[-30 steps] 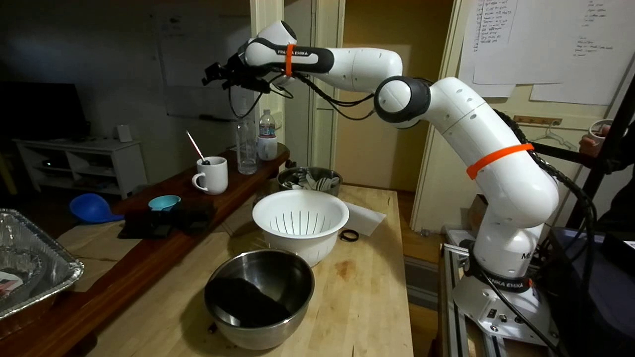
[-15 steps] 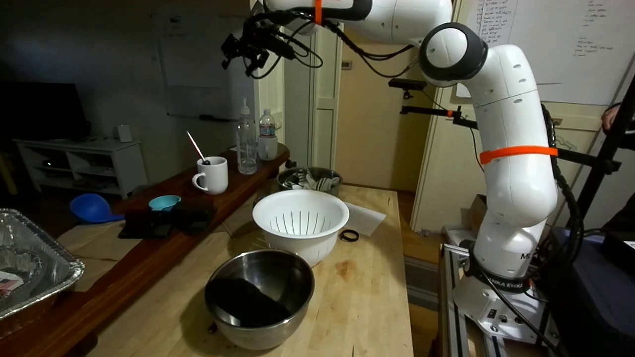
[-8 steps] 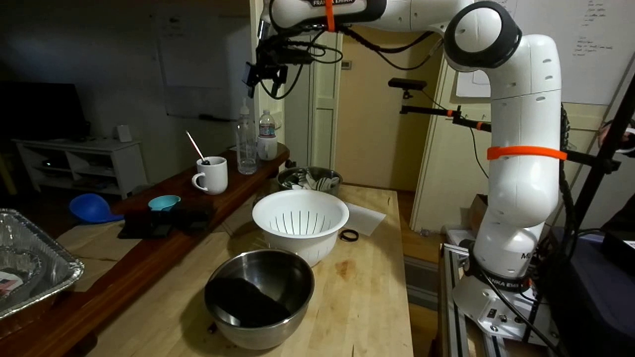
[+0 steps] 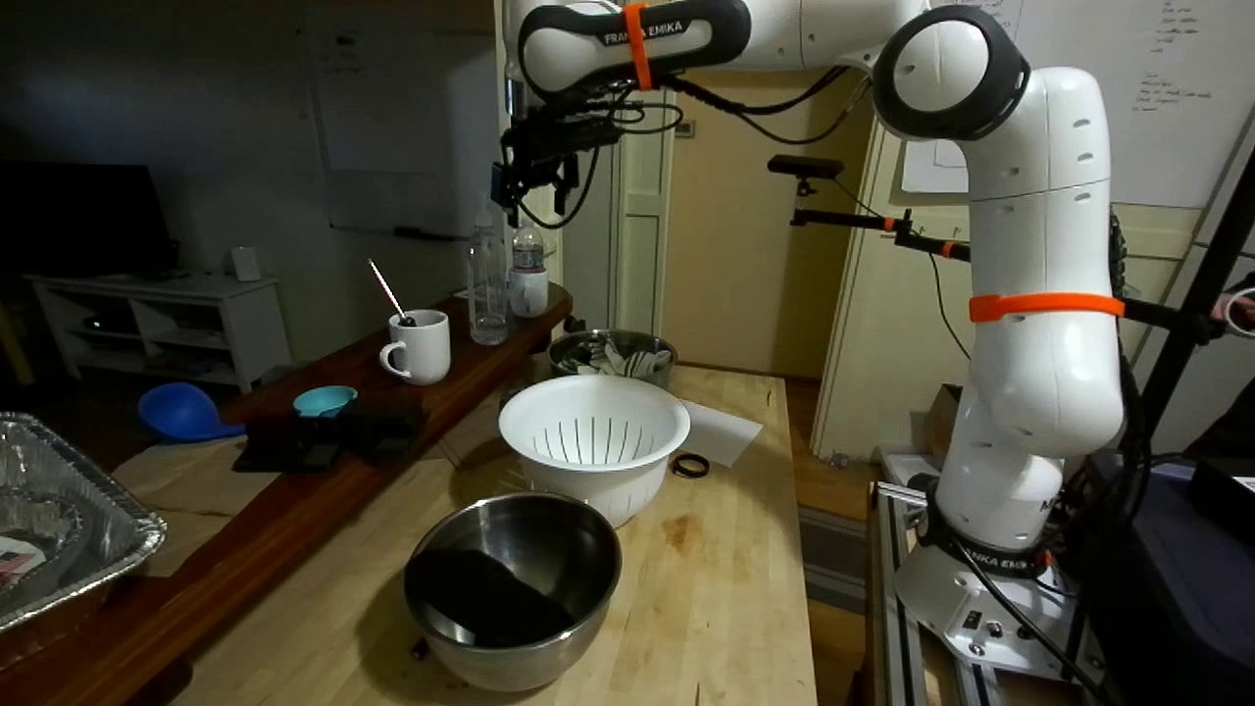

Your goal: Move the soap bottle forward and put the jar inside the white bowl

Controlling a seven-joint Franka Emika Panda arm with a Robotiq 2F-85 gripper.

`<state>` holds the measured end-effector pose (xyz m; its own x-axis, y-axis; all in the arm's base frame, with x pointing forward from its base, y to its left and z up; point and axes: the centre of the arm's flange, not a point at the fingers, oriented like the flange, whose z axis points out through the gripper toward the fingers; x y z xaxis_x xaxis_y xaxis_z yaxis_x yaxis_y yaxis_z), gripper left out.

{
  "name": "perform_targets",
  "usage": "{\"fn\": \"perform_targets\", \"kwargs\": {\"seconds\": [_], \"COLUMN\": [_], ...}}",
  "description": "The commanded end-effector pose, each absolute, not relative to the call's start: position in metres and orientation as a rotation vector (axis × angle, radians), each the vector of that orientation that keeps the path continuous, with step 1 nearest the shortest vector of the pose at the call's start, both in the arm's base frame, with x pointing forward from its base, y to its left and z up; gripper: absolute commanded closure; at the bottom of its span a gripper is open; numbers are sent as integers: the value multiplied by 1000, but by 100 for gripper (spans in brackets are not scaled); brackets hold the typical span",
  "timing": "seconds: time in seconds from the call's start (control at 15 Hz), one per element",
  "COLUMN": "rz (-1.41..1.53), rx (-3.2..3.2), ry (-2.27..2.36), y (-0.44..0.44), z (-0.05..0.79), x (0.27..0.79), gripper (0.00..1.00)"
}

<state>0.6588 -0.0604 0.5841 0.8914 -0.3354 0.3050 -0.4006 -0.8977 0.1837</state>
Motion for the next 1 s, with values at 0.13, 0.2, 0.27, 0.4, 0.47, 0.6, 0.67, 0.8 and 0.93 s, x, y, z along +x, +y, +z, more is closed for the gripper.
{"fn": "perform_targets", "kwargs": {"seconds": [0.13, 0.2, 0.27, 0.4, 0.47, 0.6, 0.67, 0.8, 0.93], "rz": [638, 666, 696, 748, 771, 789, 802, 824, 866], "rx": [2691, 2677, 2645, 2576, 2534, 2466, 2438, 2393, 2362], "ry": [-682, -714, -754, -864, -926, -1019, -1051, -1099, -1115], "y": [-16, -9, -3, 0, -2, -8, -11, -15, -17], "z": [561, 558, 552, 543, 540, 536, 535, 534, 531], "x": [702, 706, 709, 713, 712, 711, 712, 714, 719], "gripper": [0, 0, 0, 0, 0, 0, 0, 0, 0]}}
